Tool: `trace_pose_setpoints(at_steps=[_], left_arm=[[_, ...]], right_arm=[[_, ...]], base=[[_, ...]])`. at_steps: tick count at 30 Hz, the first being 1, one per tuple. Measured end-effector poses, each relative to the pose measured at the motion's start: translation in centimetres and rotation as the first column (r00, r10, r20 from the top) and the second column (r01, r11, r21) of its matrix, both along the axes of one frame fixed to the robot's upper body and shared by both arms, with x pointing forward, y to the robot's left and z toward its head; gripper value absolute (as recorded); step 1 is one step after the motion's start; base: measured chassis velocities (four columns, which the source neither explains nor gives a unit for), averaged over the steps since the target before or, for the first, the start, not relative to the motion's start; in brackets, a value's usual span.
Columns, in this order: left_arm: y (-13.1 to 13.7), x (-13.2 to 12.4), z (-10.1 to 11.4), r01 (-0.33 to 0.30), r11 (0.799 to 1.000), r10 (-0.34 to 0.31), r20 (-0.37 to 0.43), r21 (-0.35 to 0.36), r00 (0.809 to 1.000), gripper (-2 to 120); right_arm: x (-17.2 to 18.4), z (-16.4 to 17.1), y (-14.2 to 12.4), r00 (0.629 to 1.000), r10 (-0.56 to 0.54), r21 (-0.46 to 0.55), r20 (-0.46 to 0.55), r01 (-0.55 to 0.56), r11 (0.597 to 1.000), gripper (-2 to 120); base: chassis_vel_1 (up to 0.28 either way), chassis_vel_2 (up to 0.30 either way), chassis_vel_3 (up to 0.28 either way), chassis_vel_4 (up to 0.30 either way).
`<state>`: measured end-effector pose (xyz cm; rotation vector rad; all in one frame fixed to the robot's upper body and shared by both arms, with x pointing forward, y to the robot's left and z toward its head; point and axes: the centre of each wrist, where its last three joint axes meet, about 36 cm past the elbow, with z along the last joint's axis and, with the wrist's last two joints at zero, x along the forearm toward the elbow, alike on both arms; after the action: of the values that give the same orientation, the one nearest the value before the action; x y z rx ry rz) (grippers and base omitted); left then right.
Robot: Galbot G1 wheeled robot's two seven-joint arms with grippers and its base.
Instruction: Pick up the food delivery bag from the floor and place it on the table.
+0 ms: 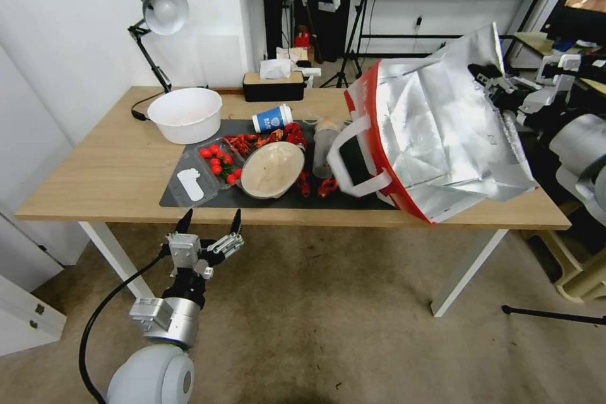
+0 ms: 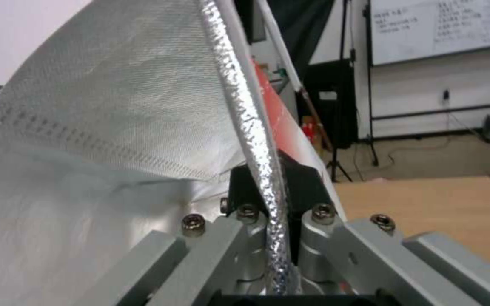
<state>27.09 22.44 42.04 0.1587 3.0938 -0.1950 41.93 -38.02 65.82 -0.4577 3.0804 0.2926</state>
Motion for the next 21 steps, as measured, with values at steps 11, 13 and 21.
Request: trace_pose_setpoints(at_steps=[11, 13, 21], left_arm=[[-0.2, 0.0, -0.2, 0.002, 1.000, -0.002, -0.004, 0.000, 1.000, 100], [-0.2, 0.0, -0.3, 0.002, 1.000, -0.002, -0.005, 0.000, 1.000, 100], [-0.2, 0.1, -0.4, 0.002, 1.000, -0.002, -0.007, -0.001, 1.000, 100]], right_arm=[[0.6, -2.5, -0.8, 0.996, -0.081, 0.045, -0.047, 0.083, 0.996, 0], [0.7, -2.7, -0.9, 0.995, -0.083, 0.046, -0.048, 0.085, 0.995, 0], [0.8, -3.1, -0.9, 0.995, -0.085, 0.045, -0.050, 0.087, 0.995, 0]], base=[[0.000, 0.000, 0.000, 0.000], [0.000, 0.000, 0.000, 0.000], [0.000, 0.000, 0.000, 0.000]])
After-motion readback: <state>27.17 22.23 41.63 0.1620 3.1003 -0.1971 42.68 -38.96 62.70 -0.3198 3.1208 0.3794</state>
